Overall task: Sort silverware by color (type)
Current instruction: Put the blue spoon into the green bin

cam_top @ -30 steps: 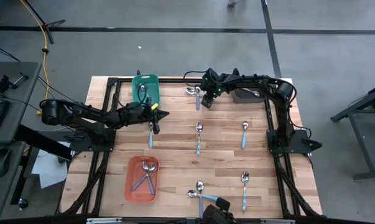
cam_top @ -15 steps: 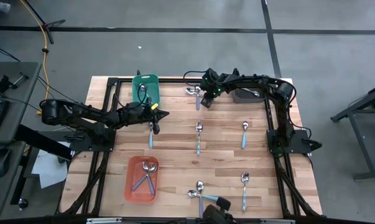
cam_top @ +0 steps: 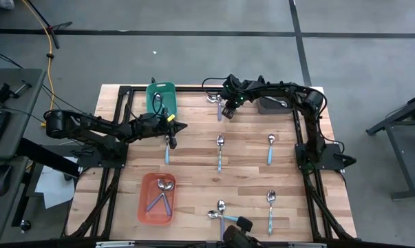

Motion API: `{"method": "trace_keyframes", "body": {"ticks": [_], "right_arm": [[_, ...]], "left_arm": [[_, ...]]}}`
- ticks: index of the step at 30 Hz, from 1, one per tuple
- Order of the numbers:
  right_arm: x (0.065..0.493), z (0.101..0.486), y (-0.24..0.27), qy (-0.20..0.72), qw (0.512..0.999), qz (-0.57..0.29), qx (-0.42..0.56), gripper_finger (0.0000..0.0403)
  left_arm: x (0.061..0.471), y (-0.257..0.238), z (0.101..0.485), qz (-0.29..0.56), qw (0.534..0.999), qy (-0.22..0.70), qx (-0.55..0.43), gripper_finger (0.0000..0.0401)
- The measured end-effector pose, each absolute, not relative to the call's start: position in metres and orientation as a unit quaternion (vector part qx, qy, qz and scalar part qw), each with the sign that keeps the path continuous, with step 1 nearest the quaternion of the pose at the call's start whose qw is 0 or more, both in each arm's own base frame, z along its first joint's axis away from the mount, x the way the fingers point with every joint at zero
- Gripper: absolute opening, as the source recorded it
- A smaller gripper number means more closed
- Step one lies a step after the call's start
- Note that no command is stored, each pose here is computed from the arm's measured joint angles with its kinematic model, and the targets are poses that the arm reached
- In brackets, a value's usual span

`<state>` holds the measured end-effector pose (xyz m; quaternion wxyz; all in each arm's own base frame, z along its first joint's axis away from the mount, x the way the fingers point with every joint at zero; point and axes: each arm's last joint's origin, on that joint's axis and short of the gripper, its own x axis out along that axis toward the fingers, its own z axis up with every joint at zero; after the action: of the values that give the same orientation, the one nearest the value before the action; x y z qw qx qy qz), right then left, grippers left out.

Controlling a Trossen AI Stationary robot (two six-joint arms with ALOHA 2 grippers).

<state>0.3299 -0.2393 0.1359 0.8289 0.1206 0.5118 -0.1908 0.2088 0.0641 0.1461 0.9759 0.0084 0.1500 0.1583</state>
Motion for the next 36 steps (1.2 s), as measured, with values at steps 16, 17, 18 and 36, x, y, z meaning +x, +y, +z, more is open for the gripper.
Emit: {"method": "trace_keyframes", "body": {"ticks": [16,17,18,36], "right_arm": [[0.352,0.182,-0.193,0.368,0.912,-0.167,0.071,0.0005],[0.355,0.177,-0.186,0.347,0.921,-0.158,0.074,0.0005],[0.357,0.172,-0.179,0.326,0.931,-0.148,0.076,0.0005],[0.349,0.170,-0.079,0.114,0.986,-0.118,0.036,0.0005]], "left_arm": [[0.210,0.061,0.146,0.152,0.977,0.151,0.009,0.0000],[0.210,0.060,0.146,0.149,0.977,0.151,0.010,0.0000],[0.210,0.059,0.146,0.146,0.978,0.150,0.010,0.0000],[0.218,0.039,0.159,0.098,0.992,0.080,-0.003,0.0093]]}}
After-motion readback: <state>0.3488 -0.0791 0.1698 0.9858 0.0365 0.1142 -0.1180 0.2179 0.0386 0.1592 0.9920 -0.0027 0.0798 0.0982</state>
